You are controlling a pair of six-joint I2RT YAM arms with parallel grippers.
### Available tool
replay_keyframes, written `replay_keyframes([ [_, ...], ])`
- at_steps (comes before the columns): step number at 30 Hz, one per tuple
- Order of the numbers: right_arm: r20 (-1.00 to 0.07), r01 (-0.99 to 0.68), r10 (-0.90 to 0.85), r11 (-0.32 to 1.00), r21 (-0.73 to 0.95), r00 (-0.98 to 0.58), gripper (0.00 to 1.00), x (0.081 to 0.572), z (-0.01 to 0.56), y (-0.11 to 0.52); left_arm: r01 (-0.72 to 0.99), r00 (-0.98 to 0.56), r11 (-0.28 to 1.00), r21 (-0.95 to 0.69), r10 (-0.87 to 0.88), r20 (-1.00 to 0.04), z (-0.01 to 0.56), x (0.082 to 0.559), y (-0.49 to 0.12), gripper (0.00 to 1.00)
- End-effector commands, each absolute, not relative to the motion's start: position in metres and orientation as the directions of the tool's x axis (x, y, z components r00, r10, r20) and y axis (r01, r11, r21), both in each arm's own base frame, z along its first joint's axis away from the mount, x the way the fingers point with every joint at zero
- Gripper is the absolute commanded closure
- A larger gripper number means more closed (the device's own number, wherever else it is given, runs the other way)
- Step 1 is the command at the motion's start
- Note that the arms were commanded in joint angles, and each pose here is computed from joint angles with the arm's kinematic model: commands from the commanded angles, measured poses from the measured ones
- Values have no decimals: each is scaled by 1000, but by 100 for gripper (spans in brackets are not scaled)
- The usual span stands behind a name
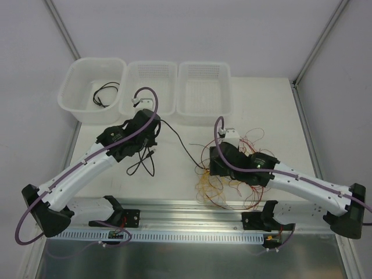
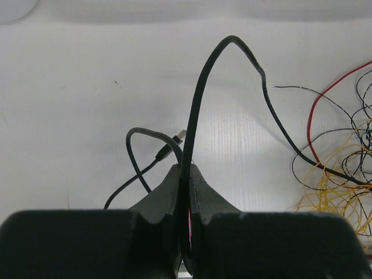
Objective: Untangle the cables
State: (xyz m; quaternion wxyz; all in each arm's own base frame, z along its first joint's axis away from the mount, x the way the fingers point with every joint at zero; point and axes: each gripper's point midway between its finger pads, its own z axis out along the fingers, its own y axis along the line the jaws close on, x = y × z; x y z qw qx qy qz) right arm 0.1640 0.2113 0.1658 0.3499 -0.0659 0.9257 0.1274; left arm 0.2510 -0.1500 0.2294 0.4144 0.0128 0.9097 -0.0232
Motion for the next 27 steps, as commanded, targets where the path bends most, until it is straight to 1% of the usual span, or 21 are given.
replay_keyframes([
  [1,-704,-84,14,991,105,-710,41,177,170,211,29,-641,995,-94,-53,-766,234,245,-153,100],
  [2,-697,-58,34,992,108,-716,41,177,165,216,28,-638,994,-102,-60,-768,235,243,-152,100],
  [3,-683,-47,17,996,75,-730,42,178,153,220,27,-637,994,-106,-65,-768,235,243,-152,100],
  [6,-652,-31,9,998,50,-758,43,177,132,235,26,-631,993,-116,-74,-772,237,240,-150,100],
  [9,-640,-9,24,999,48,-768,44,177,118,248,27,-631,993,-113,-71,-773,236,239,-148,100],
  [18,-627,59,-11,994,-91,-779,55,194,68,258,38,-641,993,-109,-59,-765,231,235,-148,100],
  [19,-629,73,-8,992,-104,-778,60,197,65,255,37,-639,994,-106,-58,-767,231,235,-147,100],
  [21,-621,97,-9,986,-137,-784,66,201,57,247,32,-633,994,-102,-59,-772,231,234,-144,100],
  [22,-622,98,-14,984,-146,-783,72,202,56,244,31,-632,995,-99,-57,-773,230,234,-142,100],
  [23,-620,96,-23,983,-157,-784,75,203,55,241,32,-631,995,-96,-54,-774,230,233,-141,100],
  [24,-625,100,-27,981,-167,-781,85,204,57,237,29,-627,996,-88,-50,-777,230,234,-140,100],
  [27,-631,85,-40,982,-167,-775,99,202,70,232,21,-624,998,-57,-32,-781,227,236,-135,100],
])
